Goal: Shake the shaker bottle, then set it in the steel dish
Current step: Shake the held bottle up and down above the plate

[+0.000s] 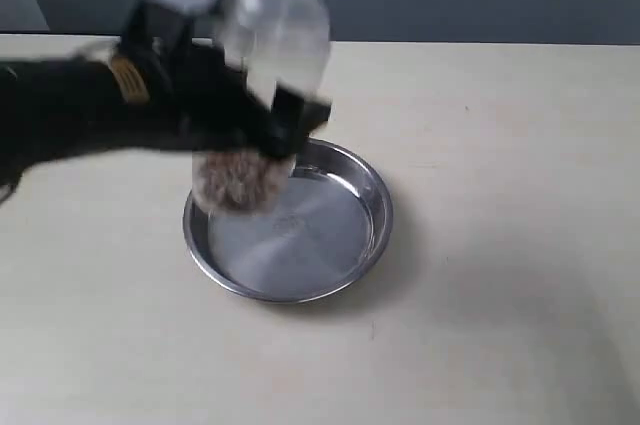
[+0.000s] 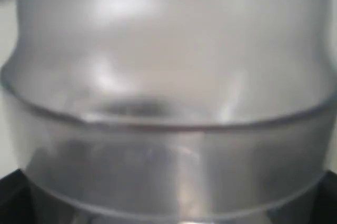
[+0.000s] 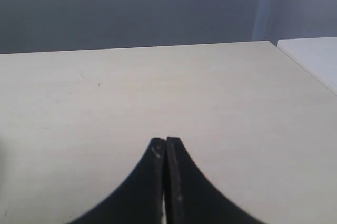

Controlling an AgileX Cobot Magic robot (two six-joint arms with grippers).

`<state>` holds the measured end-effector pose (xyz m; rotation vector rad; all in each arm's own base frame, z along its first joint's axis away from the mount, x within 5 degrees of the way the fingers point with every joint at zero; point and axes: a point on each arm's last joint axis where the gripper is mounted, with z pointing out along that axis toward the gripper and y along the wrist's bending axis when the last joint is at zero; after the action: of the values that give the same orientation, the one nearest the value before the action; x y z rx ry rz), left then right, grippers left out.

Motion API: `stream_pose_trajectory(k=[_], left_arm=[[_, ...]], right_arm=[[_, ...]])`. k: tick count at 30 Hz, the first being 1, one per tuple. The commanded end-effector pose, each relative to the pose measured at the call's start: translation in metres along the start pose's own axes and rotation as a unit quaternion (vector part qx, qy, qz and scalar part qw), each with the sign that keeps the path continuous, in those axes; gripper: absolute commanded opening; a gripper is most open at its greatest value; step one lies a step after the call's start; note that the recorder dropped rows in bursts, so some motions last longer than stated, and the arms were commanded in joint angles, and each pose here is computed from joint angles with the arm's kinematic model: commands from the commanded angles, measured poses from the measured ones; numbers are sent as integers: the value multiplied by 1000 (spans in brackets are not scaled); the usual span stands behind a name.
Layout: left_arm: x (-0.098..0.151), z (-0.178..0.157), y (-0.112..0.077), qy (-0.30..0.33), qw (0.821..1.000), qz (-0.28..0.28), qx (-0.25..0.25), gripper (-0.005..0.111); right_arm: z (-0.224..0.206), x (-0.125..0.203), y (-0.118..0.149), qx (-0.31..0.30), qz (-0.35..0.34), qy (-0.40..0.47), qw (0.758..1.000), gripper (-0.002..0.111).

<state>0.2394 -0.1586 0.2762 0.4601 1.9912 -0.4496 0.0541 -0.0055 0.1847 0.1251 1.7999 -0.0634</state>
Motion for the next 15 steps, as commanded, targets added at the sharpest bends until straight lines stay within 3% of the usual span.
stream_pose_trajectory(k=[1, 2, 4, 5, 8, 9, 10, 14, 15], left_arm=[[8, 8, -1, -2, 999, -33, -2, 0], [46, 27, 3, 65, 997, -38, -14, 0], [61, 36, 5, 100, 994, -41, -19, 0], [45, 30, 2, 72, 996, -41, -13, 0], [-38, -14, -6, -111, 993, 39, 3, 0], [-49, -23, -6, -138, 990, 29, 4, 0], [-48, -23, -6, -133, 991, 12, 4, 0], [27, 26, 2, 26, 1000, -1, -10, 0], [23, 26, 1, 25, 1000, -3, -9, 0]], right_arm=[[0, -1, 0, 2, 0, -8, 1000, -1], [0, -1, 0, 2, 0, -8, 1000, -1], [0, -1, 0, 2, 0, -8, 1000, -1], [0, -1, 0, 2, 0, -8, 1000, -1], [0, -1, 0, 2, 0, -8, 1000, -1], [0, -1, 0, 2, 0, -8, 1000, -1], [0, -1, 0, 2, 0, -8, 1000, -1], [0, -1, 0, 2, 0, -8, 1000, -1], [0, -1, 0, 2, 0, -8, 1000, -1]])
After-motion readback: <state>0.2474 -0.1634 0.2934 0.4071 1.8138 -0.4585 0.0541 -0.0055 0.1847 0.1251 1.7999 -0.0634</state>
